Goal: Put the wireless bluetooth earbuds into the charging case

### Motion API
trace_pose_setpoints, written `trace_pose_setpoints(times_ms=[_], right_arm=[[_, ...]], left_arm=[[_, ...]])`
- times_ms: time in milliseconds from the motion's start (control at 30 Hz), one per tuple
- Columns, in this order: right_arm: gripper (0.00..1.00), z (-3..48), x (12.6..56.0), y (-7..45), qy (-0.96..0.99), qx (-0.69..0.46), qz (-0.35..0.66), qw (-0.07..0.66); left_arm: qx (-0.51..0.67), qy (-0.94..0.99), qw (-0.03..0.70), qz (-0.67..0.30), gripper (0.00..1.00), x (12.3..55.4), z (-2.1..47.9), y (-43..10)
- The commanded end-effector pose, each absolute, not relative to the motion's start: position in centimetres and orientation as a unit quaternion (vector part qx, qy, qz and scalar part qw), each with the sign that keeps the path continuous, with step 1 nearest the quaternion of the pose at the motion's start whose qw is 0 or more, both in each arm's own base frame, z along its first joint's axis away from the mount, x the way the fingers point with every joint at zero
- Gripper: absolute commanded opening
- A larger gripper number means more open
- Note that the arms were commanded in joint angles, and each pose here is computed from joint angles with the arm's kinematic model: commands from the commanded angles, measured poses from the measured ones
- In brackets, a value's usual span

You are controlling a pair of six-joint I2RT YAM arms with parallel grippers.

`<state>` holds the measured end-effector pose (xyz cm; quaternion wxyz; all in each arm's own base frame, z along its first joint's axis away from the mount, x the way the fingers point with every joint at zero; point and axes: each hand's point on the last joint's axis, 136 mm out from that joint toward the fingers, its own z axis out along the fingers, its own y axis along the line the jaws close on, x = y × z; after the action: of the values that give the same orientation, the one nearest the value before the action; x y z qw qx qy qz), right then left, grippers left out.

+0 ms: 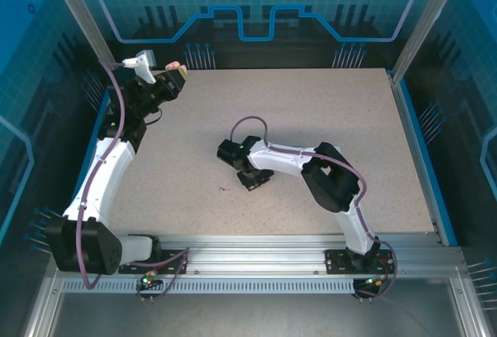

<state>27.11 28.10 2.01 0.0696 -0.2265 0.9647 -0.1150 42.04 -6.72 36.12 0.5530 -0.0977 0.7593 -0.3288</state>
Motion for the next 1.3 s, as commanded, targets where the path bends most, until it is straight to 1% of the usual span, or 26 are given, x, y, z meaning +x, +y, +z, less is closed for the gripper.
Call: trace_pose_setpoints(times_ms=[0,167,300,433,533,600,733,867,1067,1267], right_arm=[[0.14,2.9,27.3,27.4,0.961,-0.237,-0.115,0.081],[0.17,2.2,27.1,27.0,0.963,-0.236,-0.116,0.066],[0.25,2.2,26.9,27.1,0.967,-0.224,-0.104,0.059],[0.35,3.0,26.9,27.4,0.973,-0.204,-0.085,0.061],[0.49,4.2,27.0,27.6,0.979,-0.177,-0.069,0.068],[0.53,5.2,26.9,27.8,0.985,-0.147,-0.054,0.072],[0.54,6.4,26.8,27.6,0.994,-0.075,-0.039,0.074],[0.54,6.0,26.8,27.3,0.997,-0.018,-0.044,0.063],[0.5,4.3,27.2,27.5,0.998,-0.008,-0.045,0.043],[0.45,3.3,27.7,27.7,0.998,-0.011,-0.047,0.04]], left_arm=[[-0.089,0.738,0.573,-0.344,0.0,41.3,38.4,-6.7],[-0.088,0.735,0.576,-0.346,0.0,41.3,38.8,-6.8],[-0.089,0.734,0.576,-0.35,0.0,41.4,38.9,-6.9],[-0.085,0.734,0.574,-0.352,0.0,41.3,38.8,-7.2],[-0.084,0.735,0.573,-0.352,0.0,41.2,38.8,-7.2],[-0.083,0.735,0.574,-0.352,0.0,41.2,38.8,-7.3],[-0.082,0.734,0.575,-0.353,0.0,41.1,38.9,-7.3],[-0.081,0.734,0.574,-0.354,0.0,41.2,38.8,-7.3],[-0.079,0.735,0.57,-0.358,0.0,41.4,38.6,-7.7],[-0.077,0.734,0.571,-0.359,0.0,41.5,38.6,-7.8]])
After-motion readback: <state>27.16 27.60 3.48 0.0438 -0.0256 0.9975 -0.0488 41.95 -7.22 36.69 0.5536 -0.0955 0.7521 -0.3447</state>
